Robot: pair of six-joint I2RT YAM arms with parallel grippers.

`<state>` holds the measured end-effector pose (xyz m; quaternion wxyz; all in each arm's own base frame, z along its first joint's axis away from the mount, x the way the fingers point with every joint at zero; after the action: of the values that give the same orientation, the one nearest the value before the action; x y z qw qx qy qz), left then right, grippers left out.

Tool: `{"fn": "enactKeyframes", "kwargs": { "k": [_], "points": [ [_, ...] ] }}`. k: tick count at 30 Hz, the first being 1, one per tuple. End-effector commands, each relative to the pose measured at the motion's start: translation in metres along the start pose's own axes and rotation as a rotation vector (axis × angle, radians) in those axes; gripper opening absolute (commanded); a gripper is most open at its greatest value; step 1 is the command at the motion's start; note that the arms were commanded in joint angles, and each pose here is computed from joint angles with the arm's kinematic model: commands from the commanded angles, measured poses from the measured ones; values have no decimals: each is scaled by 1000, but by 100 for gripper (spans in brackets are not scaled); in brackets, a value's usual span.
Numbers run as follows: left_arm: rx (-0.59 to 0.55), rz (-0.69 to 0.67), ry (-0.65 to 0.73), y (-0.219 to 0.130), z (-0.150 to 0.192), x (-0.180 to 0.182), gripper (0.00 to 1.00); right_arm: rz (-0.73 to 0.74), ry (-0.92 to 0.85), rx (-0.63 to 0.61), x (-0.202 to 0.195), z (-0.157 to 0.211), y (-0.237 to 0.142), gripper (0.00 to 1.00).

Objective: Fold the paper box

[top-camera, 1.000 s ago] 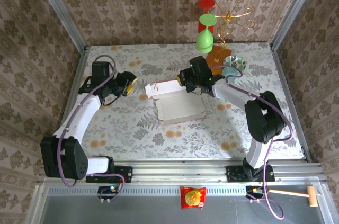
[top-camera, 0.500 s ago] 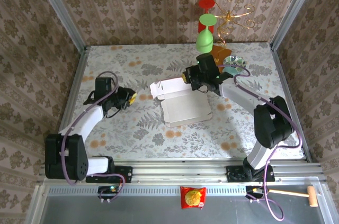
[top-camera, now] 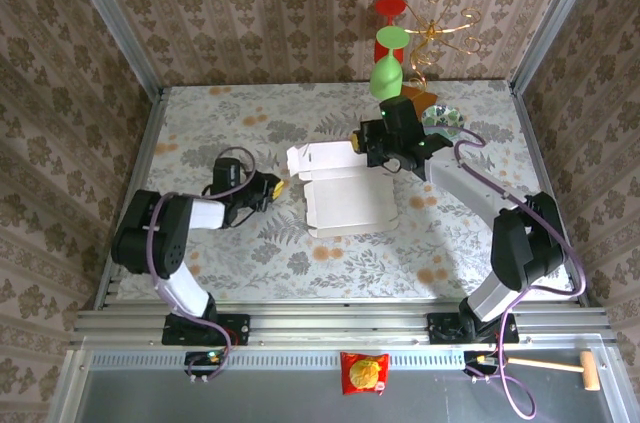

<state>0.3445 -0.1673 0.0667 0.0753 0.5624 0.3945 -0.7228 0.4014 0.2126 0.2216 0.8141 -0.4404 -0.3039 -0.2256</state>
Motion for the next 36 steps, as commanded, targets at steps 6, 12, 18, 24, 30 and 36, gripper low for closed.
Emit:
{"fn": "enactKeyframes", "kwargs": {
  "k": [6,12,18,24,30,36],
  "points": [
    [-79,222,-92,26,-4,-12,18,-49,103,-22,15,-2,-20,0],
    [-66,247,-89,33,4,-18,20,-48,127,-20,12,-4,-20,0],
    [-59,281,-82,39,11,-30,20,-45,139,-19,11,-6,-19,0],
    [-72,292,-61,36,9,-39,22,-40,146,-18,7,-7,-18,0],
    [-63,311,-25,39,12,-53,25,-41,154,-14,5,-8,-17,0],
    [-47,310,4,42,20,-63,26,-45,160,-12,4,-8,-16,0]
  ]
}}
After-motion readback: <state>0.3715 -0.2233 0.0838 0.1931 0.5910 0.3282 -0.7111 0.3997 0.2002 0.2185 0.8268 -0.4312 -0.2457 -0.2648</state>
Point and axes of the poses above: each hand's point on the last joint's axis, 136 mm out from that joint toward the fingers, its own y axis out along the fingers, its own x axis along the line the jaws close on, z = x × y, the point moved 3 cm from there along -y, back along the fingers, and after that the axes turned 6 degrees about y, right-handed, at the moved point
